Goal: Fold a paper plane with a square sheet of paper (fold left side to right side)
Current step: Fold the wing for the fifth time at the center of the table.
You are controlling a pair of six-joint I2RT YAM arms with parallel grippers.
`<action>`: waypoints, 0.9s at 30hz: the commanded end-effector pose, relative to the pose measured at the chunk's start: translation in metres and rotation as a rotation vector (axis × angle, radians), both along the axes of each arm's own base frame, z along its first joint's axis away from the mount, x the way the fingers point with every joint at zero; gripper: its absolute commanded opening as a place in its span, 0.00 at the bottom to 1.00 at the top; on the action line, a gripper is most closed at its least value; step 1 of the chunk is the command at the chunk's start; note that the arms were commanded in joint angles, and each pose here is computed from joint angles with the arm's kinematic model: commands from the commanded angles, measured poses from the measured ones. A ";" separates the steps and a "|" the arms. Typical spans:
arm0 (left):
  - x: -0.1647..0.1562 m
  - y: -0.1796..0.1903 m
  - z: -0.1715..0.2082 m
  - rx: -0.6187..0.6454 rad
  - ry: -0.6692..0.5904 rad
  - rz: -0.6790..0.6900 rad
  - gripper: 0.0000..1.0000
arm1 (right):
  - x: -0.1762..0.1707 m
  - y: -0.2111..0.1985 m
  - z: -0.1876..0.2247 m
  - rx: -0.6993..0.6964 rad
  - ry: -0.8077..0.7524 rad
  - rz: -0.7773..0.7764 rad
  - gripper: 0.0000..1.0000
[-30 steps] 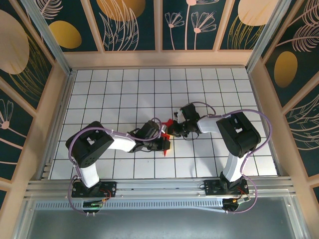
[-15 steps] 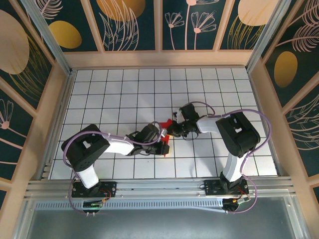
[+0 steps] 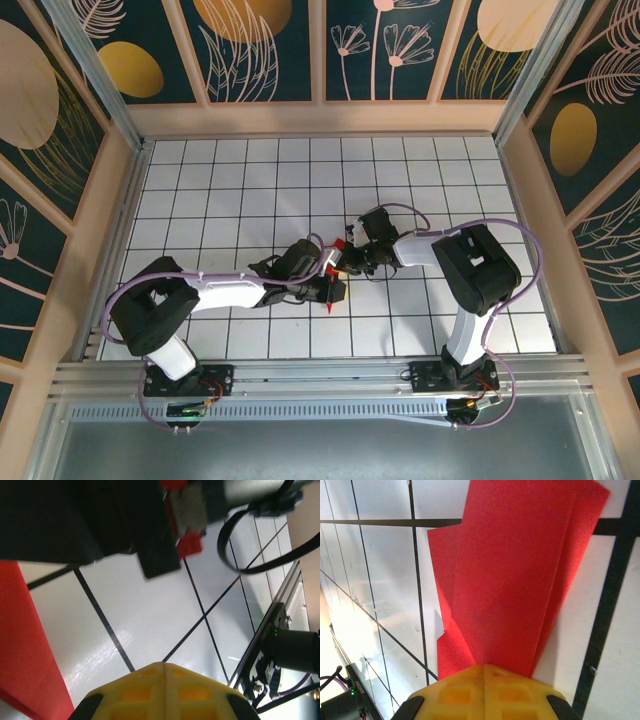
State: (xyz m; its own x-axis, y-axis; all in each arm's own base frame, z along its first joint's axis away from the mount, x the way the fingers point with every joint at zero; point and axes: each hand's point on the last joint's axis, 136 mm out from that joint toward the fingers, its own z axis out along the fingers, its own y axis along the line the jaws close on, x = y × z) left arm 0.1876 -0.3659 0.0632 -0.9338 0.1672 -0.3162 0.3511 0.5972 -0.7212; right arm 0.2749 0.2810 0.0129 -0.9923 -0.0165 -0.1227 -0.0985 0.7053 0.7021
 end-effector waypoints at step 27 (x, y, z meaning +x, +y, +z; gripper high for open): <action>-0.026 0.017 -0.048 0.054 0.108 -0.009 0.03 | -0.039 -0.046 -0.070 -0.297 0.148 -0.022 0.00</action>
